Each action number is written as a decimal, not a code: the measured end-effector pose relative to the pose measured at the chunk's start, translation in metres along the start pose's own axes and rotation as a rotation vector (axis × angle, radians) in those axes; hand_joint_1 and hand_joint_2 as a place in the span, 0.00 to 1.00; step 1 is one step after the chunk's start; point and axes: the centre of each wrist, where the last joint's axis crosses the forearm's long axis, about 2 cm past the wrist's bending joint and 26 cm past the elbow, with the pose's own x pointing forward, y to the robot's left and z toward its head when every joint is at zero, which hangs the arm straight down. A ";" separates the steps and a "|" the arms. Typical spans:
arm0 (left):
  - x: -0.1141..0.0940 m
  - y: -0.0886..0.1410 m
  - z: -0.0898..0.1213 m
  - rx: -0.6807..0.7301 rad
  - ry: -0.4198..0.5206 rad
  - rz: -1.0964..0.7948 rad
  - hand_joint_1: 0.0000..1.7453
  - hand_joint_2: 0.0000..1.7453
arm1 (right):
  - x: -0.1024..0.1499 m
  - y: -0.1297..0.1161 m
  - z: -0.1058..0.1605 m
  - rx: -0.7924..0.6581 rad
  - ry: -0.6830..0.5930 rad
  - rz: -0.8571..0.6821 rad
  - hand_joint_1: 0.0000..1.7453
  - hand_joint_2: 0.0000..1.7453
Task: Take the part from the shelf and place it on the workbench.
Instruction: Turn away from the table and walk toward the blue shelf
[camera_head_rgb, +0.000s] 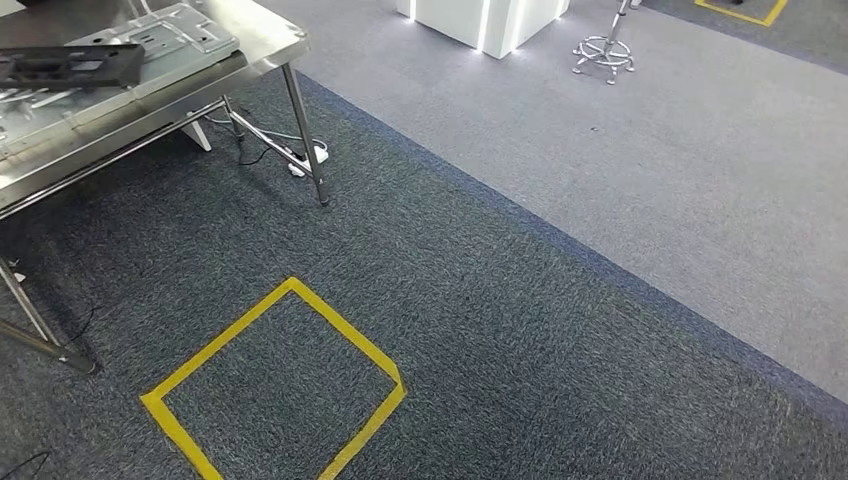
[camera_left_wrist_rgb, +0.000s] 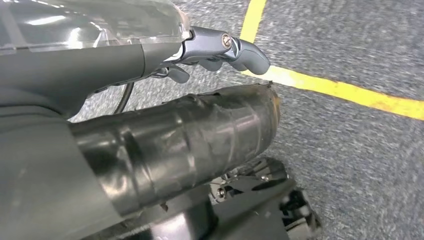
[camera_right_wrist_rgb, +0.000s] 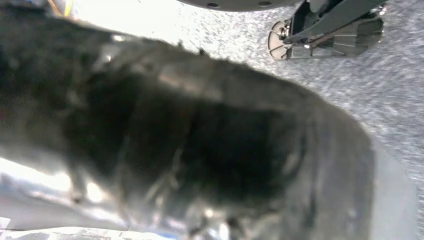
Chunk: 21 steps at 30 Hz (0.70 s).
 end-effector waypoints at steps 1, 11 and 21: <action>0.000 0.000 0.000 0.002 -0.003 0.001 0.00 0.00 | -0.001 0.000 0.000 0.001 0.004 0.002 0.00 0.00; 0.002 0.000 -0.001 0.018 -0.014 0.008 0.00 0.00 | -0.001 0.004 0.002 0.021 -0.002 0.024 0.00 0.00; -0.001 -0.001 0.001 0.013 -0.005 0.011 0.00 0.00 | 0.000 0.006 0.003 0.032 -0.003 0.029 0.00 0.00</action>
